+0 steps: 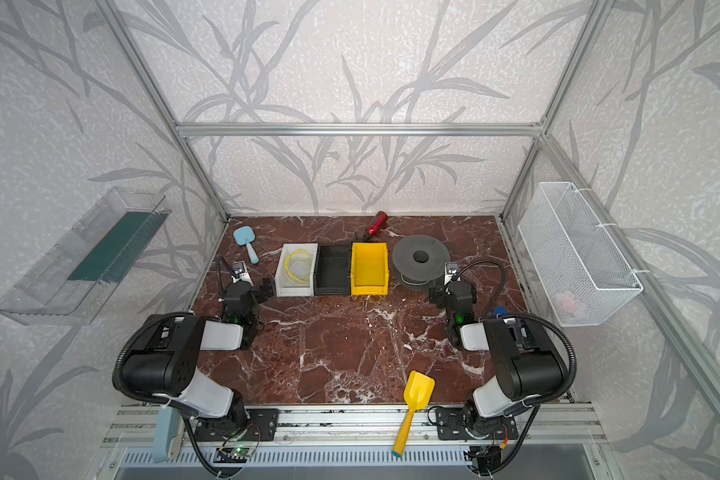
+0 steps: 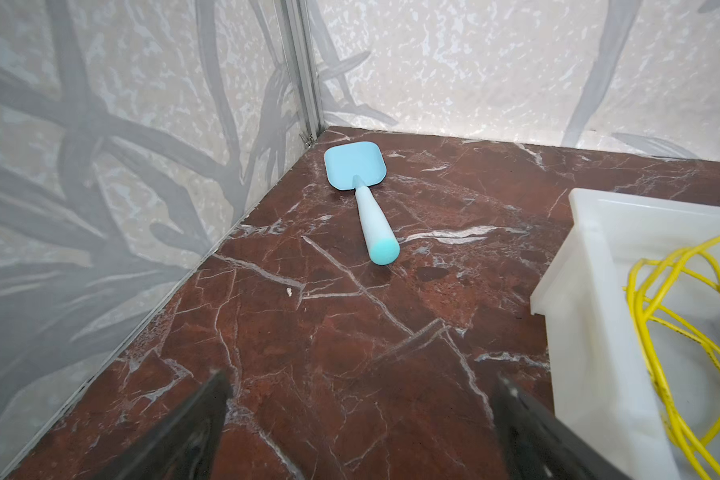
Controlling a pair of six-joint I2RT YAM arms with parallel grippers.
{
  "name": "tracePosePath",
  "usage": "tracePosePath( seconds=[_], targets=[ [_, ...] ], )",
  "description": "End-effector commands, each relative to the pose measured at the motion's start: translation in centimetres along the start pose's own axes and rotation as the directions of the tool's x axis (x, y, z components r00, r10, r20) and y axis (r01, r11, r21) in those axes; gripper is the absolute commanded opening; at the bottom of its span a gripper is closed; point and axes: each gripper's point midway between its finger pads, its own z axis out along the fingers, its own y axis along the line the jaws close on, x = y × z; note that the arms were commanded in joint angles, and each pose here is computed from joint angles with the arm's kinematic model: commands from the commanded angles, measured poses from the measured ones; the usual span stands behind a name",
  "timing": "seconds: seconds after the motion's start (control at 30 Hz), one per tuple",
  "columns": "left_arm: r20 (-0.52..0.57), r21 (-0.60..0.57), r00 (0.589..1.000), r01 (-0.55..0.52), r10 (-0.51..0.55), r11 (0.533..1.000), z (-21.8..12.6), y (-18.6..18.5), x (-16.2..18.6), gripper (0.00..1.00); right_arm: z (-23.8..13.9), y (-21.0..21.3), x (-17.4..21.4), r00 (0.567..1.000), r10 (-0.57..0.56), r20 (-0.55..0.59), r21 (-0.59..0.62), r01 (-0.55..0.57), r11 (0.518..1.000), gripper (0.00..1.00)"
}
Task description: Wrap the cables
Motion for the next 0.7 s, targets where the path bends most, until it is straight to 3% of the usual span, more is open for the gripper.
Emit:
tracePosePath(
  seconds=[0.0, 0.67],
  targets=[
    [0.022, -0.007, 1.0, 0.008, -0.008, 1.0, 0.05, 0.04, -0.53, 0.99, 0.12, -0.28, -1.71, 0.999, 0.006, 0.047, 0.018, -0.006, 1.0, 0.99],
    [0.025, -0.01, 1.0, 0.008, -0.008, 1.0, 0.01, 0.11, -0.57, 0.99, 0.11, -0.28, -1.73, 0.999, 0.006, 0.048, 0.018, -0.007, 1.0, 0.99]
  ],
)
